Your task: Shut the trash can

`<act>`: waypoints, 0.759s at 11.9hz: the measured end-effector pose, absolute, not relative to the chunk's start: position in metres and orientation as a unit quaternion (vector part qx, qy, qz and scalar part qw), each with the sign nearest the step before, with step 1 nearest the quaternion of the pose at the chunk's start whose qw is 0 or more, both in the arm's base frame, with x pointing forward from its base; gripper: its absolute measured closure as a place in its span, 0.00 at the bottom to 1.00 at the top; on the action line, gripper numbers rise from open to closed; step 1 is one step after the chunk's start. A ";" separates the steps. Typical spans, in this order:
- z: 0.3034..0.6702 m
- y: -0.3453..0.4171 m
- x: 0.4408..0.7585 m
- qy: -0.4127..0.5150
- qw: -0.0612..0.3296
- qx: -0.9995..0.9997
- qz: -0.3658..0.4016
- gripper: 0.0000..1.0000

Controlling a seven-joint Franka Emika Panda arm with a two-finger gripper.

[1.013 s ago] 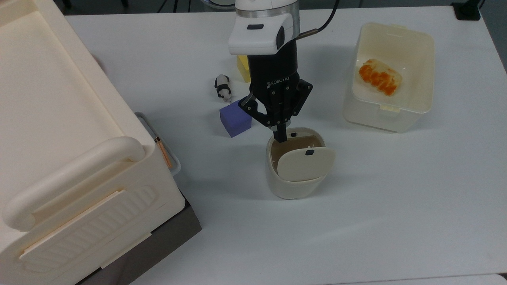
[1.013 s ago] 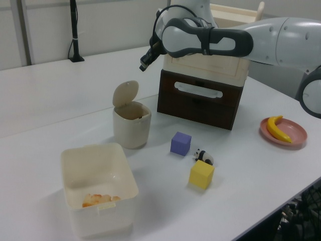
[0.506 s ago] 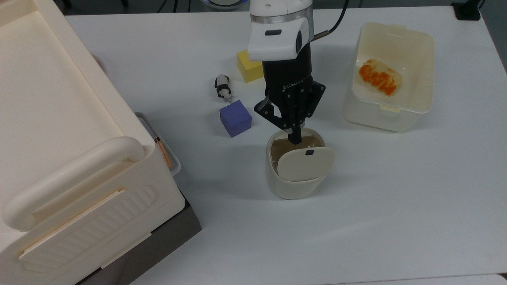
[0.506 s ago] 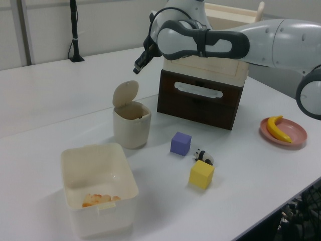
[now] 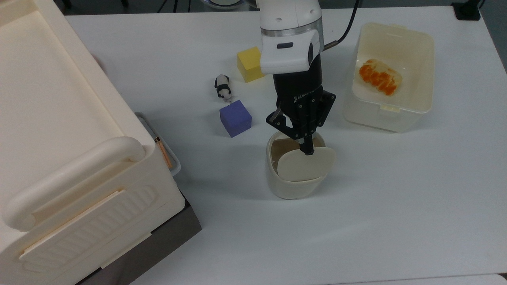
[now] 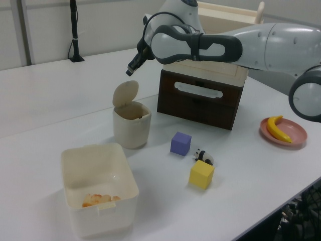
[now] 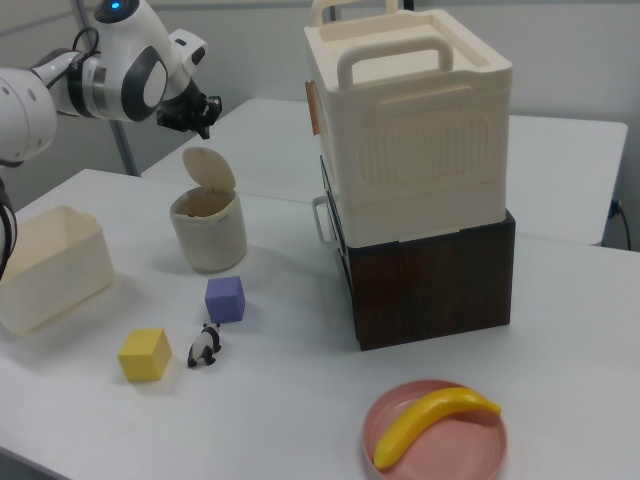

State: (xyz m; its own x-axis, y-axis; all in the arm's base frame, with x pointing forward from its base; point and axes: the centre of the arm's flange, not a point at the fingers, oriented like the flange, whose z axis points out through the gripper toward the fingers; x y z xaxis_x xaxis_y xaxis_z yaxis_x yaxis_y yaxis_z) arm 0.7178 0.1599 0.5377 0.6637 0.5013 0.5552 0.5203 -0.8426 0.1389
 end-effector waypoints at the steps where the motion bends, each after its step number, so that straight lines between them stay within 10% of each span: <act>1: 0.537 0.161 0.720 -0.281 0.017 -0.911 -0.300 0.99; 9: 0.529 0.162 0.723 -0.293 0.015 -0.909 -0.297 0.99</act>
State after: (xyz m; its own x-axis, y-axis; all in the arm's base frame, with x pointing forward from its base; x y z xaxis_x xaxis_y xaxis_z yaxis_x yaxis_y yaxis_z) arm 0.7234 0.1622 0.5288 0.6523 0.5234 0.5482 0.5413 -0.8280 0.1464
